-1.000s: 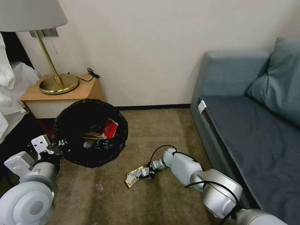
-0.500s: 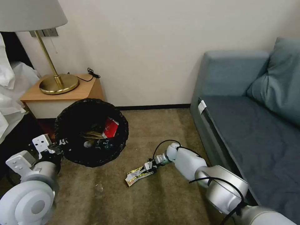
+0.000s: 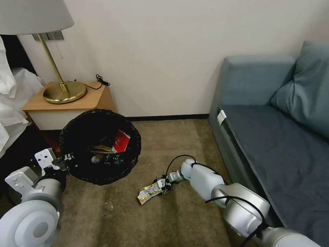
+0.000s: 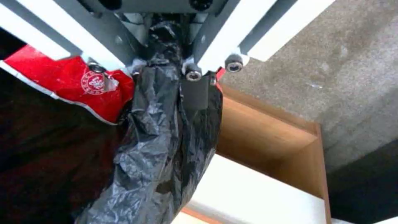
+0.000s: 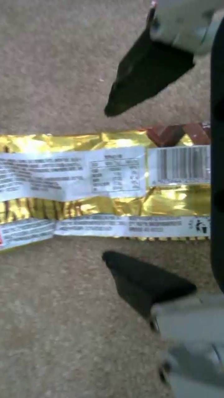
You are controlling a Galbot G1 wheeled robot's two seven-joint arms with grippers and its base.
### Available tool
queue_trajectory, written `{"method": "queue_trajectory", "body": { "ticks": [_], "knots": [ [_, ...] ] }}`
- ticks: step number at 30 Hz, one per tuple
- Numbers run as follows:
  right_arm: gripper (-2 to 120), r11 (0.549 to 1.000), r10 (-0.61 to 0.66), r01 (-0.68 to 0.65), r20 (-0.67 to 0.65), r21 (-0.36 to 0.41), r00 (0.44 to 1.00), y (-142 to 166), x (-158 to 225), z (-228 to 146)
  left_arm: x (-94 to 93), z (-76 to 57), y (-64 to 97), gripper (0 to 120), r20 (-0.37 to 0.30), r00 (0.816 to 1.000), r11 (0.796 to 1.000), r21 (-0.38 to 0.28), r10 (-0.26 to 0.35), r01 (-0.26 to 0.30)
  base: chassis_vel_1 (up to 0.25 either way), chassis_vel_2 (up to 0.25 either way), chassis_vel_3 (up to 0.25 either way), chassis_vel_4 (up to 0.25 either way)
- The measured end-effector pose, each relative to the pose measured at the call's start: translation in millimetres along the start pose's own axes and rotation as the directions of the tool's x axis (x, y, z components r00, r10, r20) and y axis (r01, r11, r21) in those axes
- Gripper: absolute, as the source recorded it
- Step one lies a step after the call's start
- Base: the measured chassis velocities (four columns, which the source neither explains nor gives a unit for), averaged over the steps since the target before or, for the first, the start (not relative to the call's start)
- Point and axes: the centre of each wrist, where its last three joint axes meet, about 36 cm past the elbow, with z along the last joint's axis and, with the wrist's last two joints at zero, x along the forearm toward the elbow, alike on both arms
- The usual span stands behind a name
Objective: Pick up the trash bin, then pick up the garbage on the floor and place it into the trash bin.
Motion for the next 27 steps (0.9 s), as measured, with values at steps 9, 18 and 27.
{"method": "queue_trajectory", "body": {
  "ticks": [9, 18, 27],
  "knots": [
    [100, 1.000, 0.029, -0.029, -0.057, 0.006, 0.998, 0.5, 1.3, 2.9, 3.3, -0.9, -1.1, 0, 0.005, 1.000, 1.000, 0.000, 0.003, -0.003, 0.000, 0.000, 0.000, 0.000],
    [100, 1.000, 0.025, -0.026, -0.072, -0.007, 0.997, -4.0, -0.6, -1.9, 5.1, -1.0, -2.2, 0, 0.007, 1.000, 1.000, 0.001, 0.005, -0.005, 0.000, 0.000, 0.000, 0.000],
    [100, 0.999, 0.020, -0.022, -0.085, -0.026, 0.996, 1.0, -4.3, -2.0, 7.4, -1.4, -2.6, 0, 0.008, 1.000, 1.000, -0.001, 0.005, -0.005, 0.000, 0.000, 0.000, 0.000]
  ]
}}
